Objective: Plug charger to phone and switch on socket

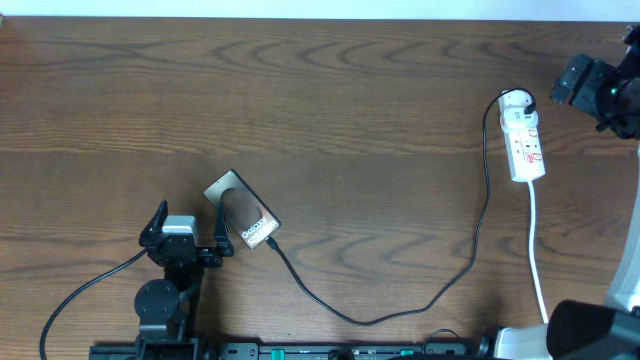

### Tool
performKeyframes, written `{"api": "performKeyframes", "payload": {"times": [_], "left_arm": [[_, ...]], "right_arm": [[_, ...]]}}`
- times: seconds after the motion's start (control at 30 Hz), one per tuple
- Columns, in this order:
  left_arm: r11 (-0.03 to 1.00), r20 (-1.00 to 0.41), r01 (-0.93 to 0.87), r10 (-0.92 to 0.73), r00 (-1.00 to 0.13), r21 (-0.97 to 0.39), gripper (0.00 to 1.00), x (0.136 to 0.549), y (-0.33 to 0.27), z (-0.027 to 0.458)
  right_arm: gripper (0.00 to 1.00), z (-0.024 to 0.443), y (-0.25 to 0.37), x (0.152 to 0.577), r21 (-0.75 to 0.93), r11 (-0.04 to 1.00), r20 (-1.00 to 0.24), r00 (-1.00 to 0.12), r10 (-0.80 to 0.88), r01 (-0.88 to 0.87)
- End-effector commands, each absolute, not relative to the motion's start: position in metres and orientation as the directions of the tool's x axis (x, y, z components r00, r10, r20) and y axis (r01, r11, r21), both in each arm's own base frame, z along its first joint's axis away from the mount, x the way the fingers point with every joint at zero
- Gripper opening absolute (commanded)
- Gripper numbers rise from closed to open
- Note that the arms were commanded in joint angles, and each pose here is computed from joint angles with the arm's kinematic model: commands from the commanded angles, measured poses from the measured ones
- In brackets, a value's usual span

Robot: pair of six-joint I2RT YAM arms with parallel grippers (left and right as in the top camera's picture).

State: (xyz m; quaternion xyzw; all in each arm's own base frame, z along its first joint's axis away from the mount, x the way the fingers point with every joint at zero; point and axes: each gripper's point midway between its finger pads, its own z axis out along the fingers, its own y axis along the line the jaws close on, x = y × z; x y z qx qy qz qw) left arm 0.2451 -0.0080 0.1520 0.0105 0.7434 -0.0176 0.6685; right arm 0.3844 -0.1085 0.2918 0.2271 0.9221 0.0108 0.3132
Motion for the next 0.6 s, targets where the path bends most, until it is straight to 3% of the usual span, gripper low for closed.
{"api": "performKeyframes", "payload": {"times": [0.0,0.57], "left_arm": [[0.997,-0.989,0.083,0.01,-0.146,-0.002,0.92,0.244,-0.016,0.139],[0.997,-0.989,0.083,0.01,-0.146,-0.002,0.92,0.244,-0.016,0.139]], "right_arm": [[0.99,0.333,-0.097,0.366,0.18,0.904,-0.655,-0.638,0.404,0.388],[0.99,0.447,-0.06,0.268,0.211,0.933,-0.872,-0.376,0.314,0.29]]}}
